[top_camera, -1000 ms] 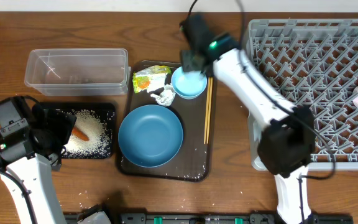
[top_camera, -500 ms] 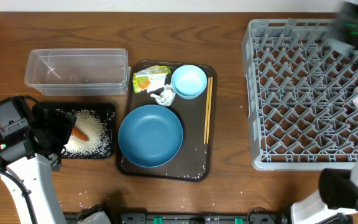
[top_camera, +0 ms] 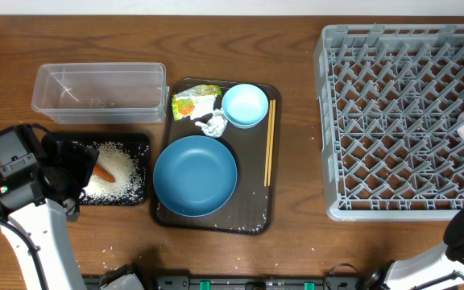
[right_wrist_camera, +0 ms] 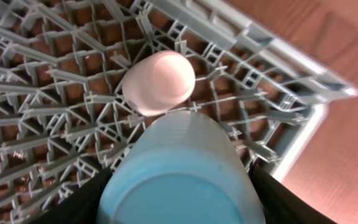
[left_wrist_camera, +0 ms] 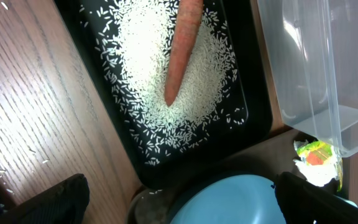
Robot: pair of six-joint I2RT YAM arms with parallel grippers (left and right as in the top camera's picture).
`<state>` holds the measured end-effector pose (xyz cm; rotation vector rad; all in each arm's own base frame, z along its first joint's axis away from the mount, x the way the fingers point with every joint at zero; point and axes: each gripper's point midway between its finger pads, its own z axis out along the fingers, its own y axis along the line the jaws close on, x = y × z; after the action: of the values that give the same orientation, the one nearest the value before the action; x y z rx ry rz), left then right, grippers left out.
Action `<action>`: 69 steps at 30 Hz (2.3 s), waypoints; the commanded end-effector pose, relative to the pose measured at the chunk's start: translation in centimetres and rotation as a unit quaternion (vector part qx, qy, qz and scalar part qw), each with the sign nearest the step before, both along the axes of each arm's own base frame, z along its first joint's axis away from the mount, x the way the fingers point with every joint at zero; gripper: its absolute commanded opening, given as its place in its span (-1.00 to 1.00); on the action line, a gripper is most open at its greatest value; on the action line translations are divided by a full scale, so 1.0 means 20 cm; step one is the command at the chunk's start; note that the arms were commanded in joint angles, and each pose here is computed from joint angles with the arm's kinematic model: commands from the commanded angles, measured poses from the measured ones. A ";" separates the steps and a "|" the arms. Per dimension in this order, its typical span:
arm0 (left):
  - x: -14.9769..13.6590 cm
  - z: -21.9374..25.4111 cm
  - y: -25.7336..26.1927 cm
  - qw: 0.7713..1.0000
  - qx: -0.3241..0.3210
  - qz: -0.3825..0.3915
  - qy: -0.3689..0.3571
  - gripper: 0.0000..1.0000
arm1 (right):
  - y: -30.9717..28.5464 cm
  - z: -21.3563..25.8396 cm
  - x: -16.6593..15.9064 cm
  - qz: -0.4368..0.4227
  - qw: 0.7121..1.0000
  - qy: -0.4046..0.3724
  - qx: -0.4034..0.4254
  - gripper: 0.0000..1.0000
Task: Sort waste into correct bins and load items into the dishwasher rack
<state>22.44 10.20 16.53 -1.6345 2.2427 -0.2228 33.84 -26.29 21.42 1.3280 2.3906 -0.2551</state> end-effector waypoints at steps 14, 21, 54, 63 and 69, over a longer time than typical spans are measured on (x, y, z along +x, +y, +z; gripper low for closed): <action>0.01 0.03 0.02 1.000 0.009 0.009 -0.003 0.94 | 0.09 -0.17 0.06 0.051 0.998 -0.009 0.044 0.34; 0.00 0.03 0.02 1.000 0.009 0.009 -0.003 0.94 | 0.11 -0.17 0.05 0.056 0.998 0.007 0.035 0.48; 0.00 0.03 0.02 1.000 0.009 0.009 -0.003 0.94 | 2.16 -0.15 0.56 0.569 0.811 -0.090 0.099 0.78; 0.00 0.03 0.02 1.000 0.009 0.009 -0.003 0.94 | 2.67 -0.65 0.50 0.621 0.784 -0.015 0.018 0.94; 0.01 0.03 0.02 1.000 0.009 0.009 -0.003 0.94 | 2.76 -0.88 0.43 0.648 0.761 0.026 0.011 0.77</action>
<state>22.45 10.20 16.53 -1.6343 2.2424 -0.2229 42.39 29.09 4.43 -0.5330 2.7281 0.2249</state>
